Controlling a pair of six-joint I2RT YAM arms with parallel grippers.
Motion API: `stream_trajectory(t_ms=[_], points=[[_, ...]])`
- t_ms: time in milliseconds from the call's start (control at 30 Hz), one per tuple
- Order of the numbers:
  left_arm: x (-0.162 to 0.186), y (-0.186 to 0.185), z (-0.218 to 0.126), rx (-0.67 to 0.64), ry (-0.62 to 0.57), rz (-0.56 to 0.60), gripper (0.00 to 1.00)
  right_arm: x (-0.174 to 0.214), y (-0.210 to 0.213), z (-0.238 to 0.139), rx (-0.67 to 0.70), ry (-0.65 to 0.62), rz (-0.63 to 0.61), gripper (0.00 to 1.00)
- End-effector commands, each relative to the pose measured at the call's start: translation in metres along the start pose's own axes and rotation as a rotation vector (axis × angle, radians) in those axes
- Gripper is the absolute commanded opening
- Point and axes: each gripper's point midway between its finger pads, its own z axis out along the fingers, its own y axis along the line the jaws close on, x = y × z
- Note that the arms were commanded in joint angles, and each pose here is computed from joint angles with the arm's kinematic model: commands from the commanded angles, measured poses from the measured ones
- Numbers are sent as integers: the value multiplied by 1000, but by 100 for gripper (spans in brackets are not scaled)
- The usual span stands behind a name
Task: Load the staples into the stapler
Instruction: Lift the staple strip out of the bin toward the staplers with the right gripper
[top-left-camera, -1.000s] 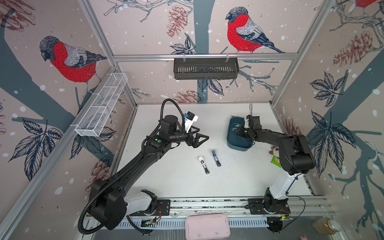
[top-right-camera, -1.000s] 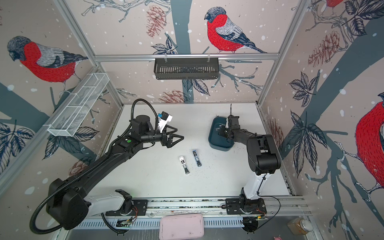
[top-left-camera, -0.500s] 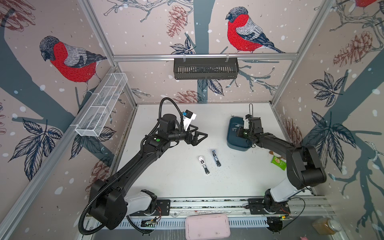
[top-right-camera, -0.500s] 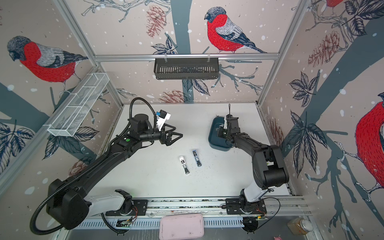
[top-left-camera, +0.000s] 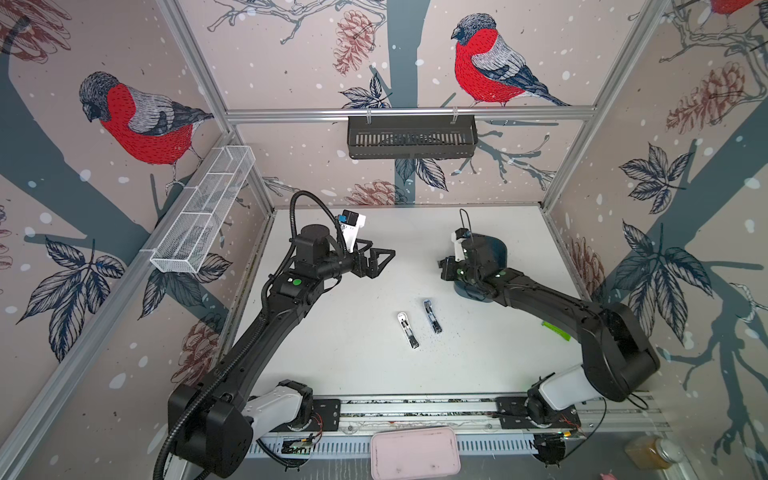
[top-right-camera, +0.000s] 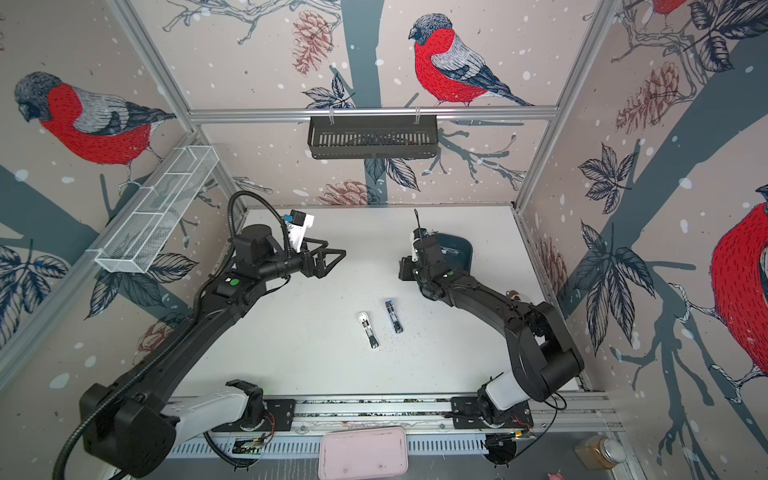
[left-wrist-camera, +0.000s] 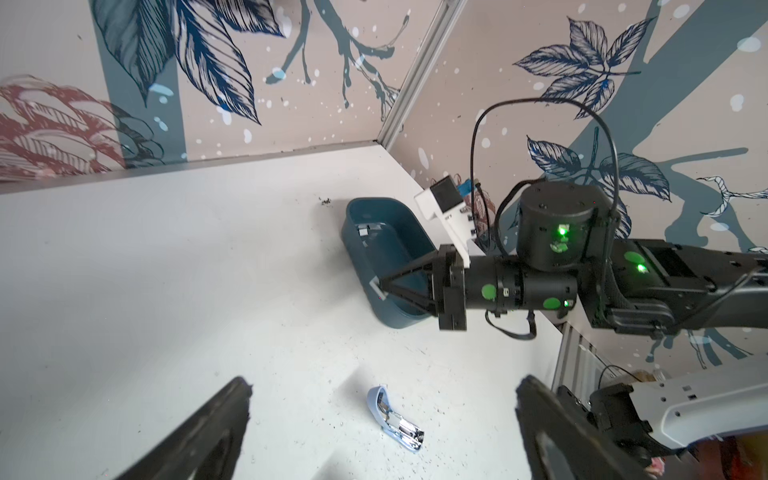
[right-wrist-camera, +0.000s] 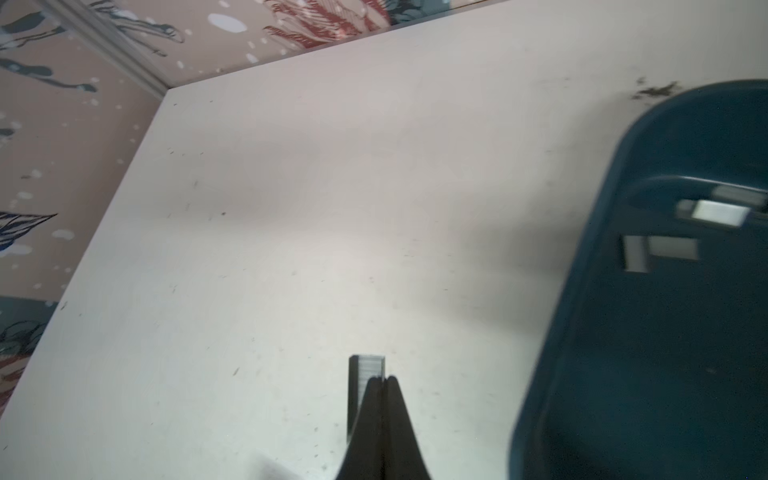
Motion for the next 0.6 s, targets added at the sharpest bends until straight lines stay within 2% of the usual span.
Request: stream_trajectory(t_ms=[0,300,433,567], points=[[5,18,-14,-138,-15,-40,99,4,17,5,-2,-8,21,2],[51,35,-42,-278,36,-86,99,36,71,43,-47,65,-23,2],[54,46,-56,-360,-27,-77,99,48,78,66,-16,96,-4,2],[56,48,-58,-373,-29,-75,99,59,75,91,45,125,19,2]])
